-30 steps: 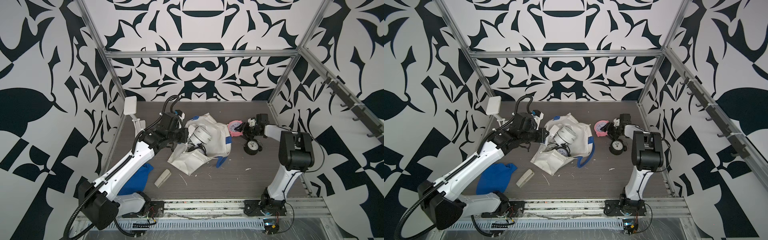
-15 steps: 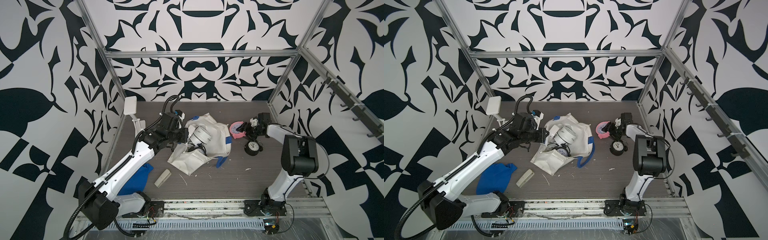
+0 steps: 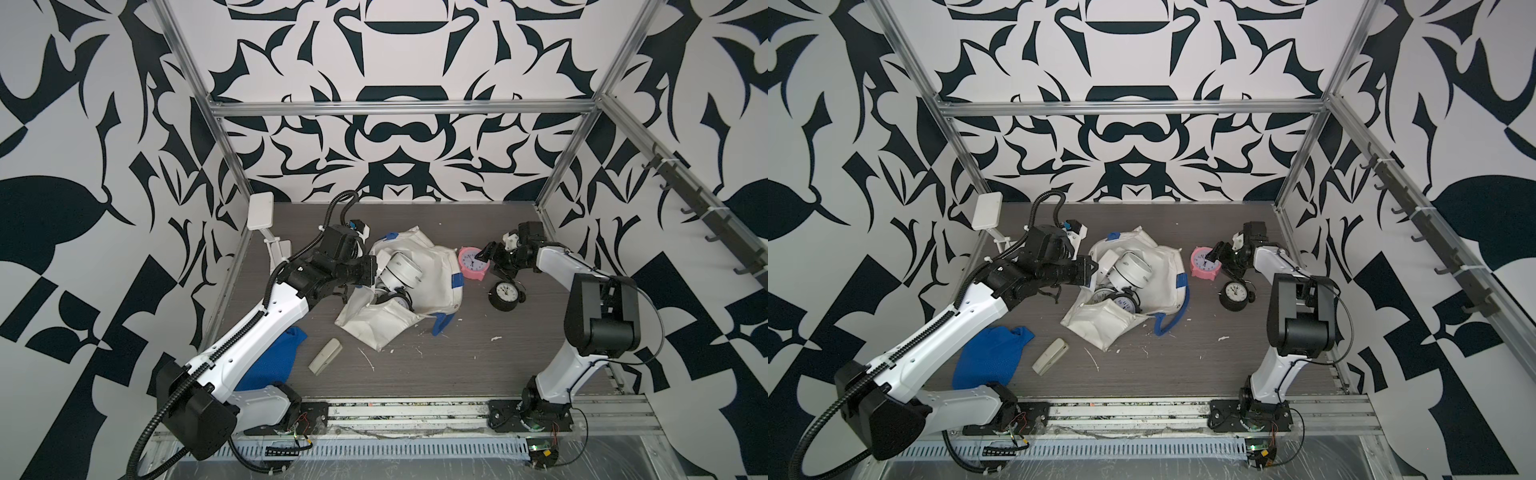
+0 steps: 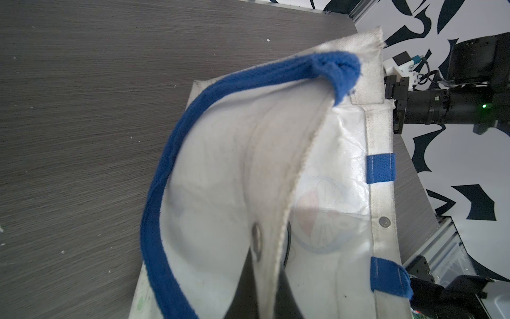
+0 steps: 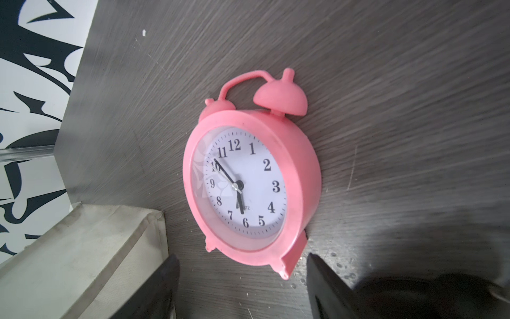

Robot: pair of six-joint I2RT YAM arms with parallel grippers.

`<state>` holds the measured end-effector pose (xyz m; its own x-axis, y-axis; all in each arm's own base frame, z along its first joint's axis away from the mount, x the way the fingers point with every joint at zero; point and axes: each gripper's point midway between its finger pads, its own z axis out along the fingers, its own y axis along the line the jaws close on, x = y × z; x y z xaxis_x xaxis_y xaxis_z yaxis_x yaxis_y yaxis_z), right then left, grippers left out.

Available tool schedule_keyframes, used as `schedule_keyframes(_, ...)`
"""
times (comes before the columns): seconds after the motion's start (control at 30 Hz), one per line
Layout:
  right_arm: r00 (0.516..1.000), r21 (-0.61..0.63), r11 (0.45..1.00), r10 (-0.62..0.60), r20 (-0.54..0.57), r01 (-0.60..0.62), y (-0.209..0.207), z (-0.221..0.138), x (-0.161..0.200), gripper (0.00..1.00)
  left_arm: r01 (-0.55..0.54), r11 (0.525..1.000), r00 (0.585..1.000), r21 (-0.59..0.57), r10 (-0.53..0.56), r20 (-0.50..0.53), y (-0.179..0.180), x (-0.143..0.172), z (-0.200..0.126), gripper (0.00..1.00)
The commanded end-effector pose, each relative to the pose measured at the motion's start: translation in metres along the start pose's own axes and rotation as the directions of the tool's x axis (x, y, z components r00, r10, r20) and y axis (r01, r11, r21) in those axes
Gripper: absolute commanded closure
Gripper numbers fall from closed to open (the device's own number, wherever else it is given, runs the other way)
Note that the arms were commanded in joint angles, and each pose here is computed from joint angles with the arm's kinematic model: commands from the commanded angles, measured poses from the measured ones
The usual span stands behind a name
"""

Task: Take the alarm clock out of the canvas bag
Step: Place the alarm at the center of the board.

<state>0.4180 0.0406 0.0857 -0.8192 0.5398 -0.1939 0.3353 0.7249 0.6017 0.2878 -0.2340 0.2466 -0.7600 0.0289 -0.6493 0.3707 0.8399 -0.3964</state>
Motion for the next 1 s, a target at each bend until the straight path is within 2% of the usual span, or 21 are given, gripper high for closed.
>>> schedule_keyframes(0.0,0.998,-0.042,0.998,-0.036,0.042,0.037,0.02,-0.019,-0.012,0.23,-0.007,0.999,1.0,0.036,0.006,0.019,-0.009,-0.002,-0.01,1.0)
schedule_keyframes(0.23,0.991,-0.087,0.991,-0.093,0.101,0.102,0.047,-0.056,-0.013,0.23,-0.011,0.999,1.0,0.03,0.01,0.026,-0.009,-0.005,-0.011,1.0)
schedule_keyframes(0.5,0.961,-0.223,0.945,-0.197,0.193,0.239,0.108,-0.133,0.014,0.29,-0.025,0.999,0.999,0.023,0.024,0.039,-0.01,-0.012,-0.015,1.0)
schedule_keyframes(0.73,0.915,-0.35,0.853,-0.311,0.258,0.388,0.166,-0.195,0.072,0.29,-0.036,0.999,0.999,0.014,0.035,0.04,-0.01,-0.015,-0.013,1.0)
schedule_keyframes(0.87,0.903,-0.397,0.812,-0.356,0.241,0.427,0.188,-0.206,0.116,0.31,-0.044,0.999,0.998,0.002,0.044,0.036,-0.008,-0.015,-0.011,1.0)
schedule_keyframes(0.97,0.892,-0.412,0.791,-0.4,0.209,0.452,0.201,-0.2,0.151,0.34,-0.056,0.998,0.997,-0.009,0.057,0.048,-0.007,-0.018,-0.012,1.0)
